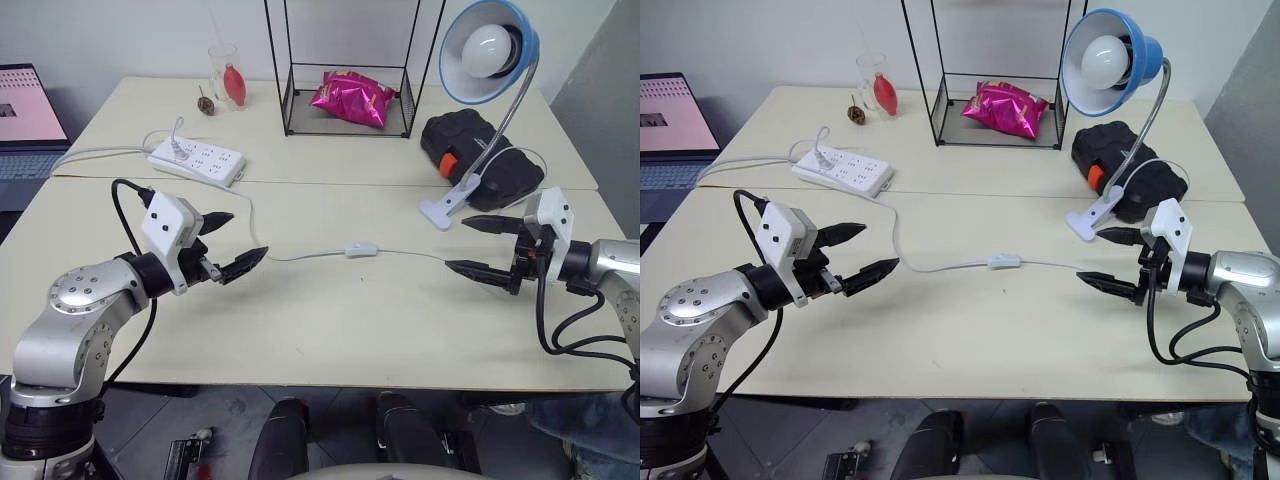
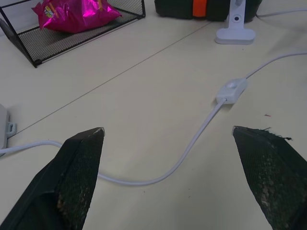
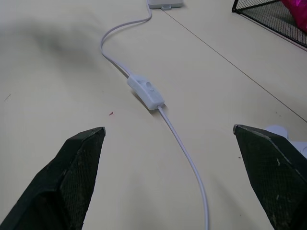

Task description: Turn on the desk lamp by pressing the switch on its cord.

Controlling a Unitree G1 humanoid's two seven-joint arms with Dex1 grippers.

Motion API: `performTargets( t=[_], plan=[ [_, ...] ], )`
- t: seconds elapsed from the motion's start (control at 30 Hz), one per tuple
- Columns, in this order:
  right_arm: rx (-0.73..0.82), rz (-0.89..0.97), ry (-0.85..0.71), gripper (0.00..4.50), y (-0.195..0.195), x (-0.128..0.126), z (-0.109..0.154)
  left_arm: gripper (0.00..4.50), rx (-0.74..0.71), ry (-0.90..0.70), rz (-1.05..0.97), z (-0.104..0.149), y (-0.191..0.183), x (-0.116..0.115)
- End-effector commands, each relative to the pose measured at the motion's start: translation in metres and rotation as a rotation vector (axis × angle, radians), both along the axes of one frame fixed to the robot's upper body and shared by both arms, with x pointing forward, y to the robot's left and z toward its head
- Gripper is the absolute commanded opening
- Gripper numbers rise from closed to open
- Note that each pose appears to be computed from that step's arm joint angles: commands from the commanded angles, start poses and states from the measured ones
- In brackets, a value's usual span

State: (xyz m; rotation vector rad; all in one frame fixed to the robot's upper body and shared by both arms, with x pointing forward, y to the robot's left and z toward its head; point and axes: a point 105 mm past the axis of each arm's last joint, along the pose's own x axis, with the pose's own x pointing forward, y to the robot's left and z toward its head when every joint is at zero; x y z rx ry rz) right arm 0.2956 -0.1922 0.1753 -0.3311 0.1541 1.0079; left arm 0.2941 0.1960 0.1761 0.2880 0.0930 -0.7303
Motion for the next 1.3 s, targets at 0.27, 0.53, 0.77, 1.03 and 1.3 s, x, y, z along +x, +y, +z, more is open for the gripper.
performTargets(
  t=[0.27,0.53,0.77,1.03,1.3],
  plan=[
    [-0.002,0.011,-0.065,4.50,0.009,0.000,0.016,4.46,0.055,-0.010,-0.055,0.006,-0.006,-0.002],
    [0.007,-0.015,-0.058,4.50,0.013,-0.004,0.016,4.46,-0.028,-0.031,-0.107,0.009,-0.013,0.014],
    [-0.012,-0.050,-0.065,4.50,0.018,-0.005,0.016,4.46,0.004,0.007,-0.269,-0.016,-0.051,0.038],
    [0.018,-0.086,-0.061,4.50,0.038,-0.016,0.011,4.46,-0.114,0.150,-0.394,-0.036,-0.094,0.066],
    [0.000,-0.148,-0.021,4.50,0.045,-0.028,0.007,4.46,-0.136,0.261,-0.474,-0.053,-0.121,0.083]
  ],
)
